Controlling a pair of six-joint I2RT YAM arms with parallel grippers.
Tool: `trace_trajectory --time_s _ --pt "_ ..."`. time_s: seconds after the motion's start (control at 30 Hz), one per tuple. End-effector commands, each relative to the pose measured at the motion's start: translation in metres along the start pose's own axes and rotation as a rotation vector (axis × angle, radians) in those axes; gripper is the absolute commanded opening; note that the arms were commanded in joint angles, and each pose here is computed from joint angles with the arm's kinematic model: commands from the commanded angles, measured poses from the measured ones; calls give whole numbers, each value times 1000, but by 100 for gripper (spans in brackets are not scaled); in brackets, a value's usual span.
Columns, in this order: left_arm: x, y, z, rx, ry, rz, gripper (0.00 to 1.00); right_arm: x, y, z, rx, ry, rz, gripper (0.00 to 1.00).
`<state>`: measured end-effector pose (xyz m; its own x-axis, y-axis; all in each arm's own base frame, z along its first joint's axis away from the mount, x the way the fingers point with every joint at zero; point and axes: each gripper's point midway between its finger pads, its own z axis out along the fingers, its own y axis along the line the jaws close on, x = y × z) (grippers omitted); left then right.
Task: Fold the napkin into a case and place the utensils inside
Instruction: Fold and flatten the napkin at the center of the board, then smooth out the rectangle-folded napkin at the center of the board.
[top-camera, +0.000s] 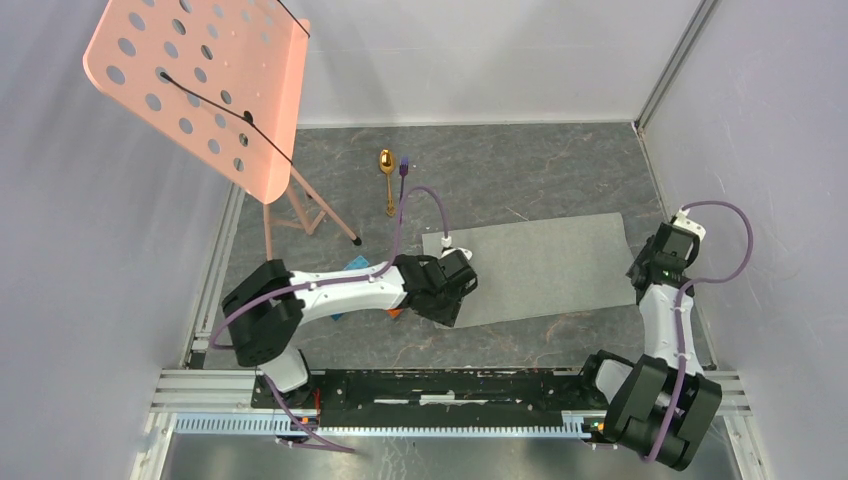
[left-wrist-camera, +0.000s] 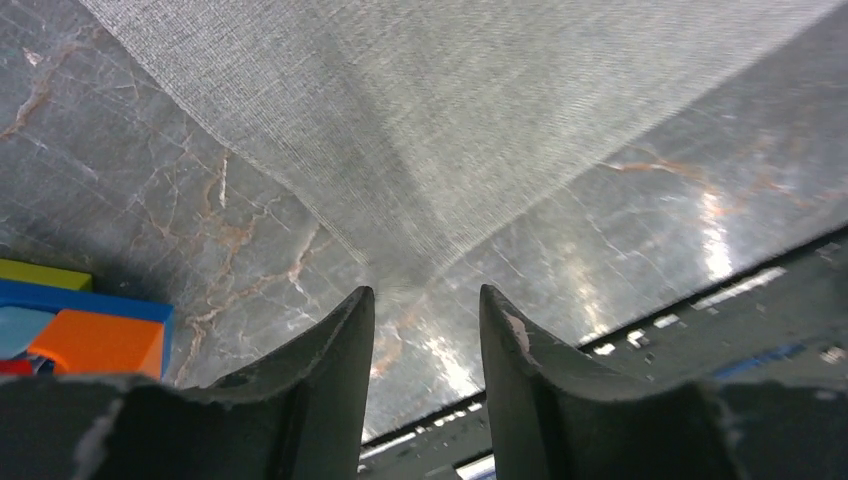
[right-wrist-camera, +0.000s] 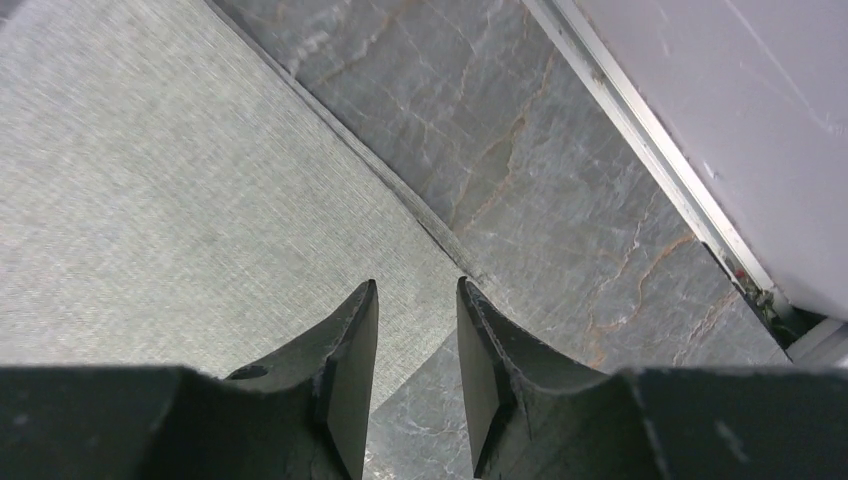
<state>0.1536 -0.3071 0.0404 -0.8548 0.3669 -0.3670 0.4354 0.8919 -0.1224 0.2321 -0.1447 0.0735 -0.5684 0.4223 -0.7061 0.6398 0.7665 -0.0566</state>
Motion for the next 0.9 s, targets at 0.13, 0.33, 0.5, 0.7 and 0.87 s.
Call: trace_trajectory --time_s 0.13,0.33,0.5,0.7,0.87 --pt "-39 -38 -57 176 -125 -4 59 -15 20 -2 -101 -40 -12 42" --pt "-85 -35 -51 103 -197 17 68 11 52 18 -257 48 9 48" --pt "-128 -12 -27 72 -222 -68 74 11 57 28 -263 57 -6 56" --pt "-173 15 -8 81 -261 -165 78 -57 142 3 -602 -82 -60 76" --pt "-193 39 8 73 -273 -232 79 -74 194 12 -810 -28 -58 75"
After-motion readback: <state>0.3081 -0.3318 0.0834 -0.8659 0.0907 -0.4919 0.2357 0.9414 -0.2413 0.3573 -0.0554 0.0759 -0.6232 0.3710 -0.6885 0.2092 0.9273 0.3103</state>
